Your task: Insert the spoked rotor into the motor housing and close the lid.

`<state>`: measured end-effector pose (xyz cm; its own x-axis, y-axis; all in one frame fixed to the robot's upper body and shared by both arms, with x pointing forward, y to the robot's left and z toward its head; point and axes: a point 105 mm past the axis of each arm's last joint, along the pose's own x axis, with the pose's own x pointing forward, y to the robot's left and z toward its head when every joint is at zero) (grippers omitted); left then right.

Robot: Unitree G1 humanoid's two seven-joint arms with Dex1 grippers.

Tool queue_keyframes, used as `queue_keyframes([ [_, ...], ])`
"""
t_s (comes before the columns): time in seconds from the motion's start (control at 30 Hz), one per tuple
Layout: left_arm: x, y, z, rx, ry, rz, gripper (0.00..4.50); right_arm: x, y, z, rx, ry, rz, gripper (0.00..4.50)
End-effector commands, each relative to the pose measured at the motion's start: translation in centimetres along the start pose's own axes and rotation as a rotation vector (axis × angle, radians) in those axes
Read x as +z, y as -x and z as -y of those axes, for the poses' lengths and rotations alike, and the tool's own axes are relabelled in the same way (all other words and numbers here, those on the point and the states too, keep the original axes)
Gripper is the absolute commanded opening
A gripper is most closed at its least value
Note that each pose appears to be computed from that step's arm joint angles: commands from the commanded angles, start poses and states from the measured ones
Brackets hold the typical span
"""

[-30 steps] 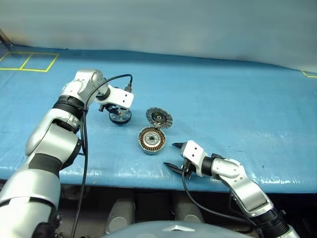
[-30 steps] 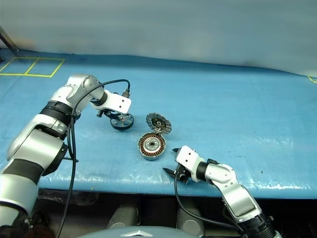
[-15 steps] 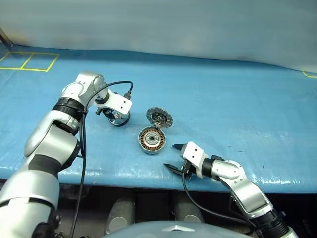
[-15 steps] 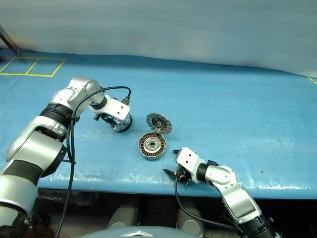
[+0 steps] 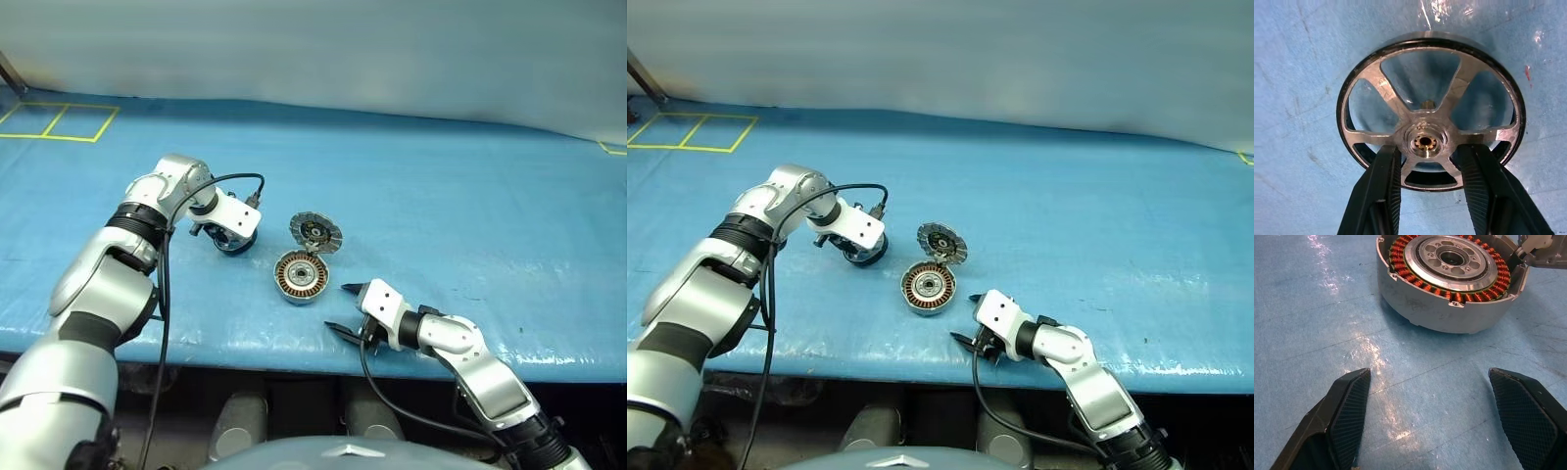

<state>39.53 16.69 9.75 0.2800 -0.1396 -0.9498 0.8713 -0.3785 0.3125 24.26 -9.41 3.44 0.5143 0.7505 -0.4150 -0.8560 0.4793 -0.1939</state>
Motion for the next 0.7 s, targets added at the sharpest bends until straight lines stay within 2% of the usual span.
queue_keyframes([
  [0.03,-0.1,-0.1,-0.4,0.075,0.018,0.033,1.42,0.8,0.1,0.4,-0.02,0.021,0.027,4.08],
  [0.23,-0.4,0.0,-0.1,0.135,0.058,0.106,1.42,1.2,0.2,0.8,-0.039,0.008,0.053,4.08],
  [0.53,-0.1,1.6,2.3,0.159,0.254,0.391,1.42,1.4,0.7,1.2,-0.058,-0.031,0.09,4.08],
  [0.63,0.8,2.9,2.5,0.154,0.354,0.531,1.42,1.9,0.6,1.1,-0.045,-0.052,0.132,4.08],
  [0.7,1.2,3.4,3.1,0.128,0.383,0.577,1.42,2.4,0.5,0.9,-0.031,-0.068,0.167,4.08],
])
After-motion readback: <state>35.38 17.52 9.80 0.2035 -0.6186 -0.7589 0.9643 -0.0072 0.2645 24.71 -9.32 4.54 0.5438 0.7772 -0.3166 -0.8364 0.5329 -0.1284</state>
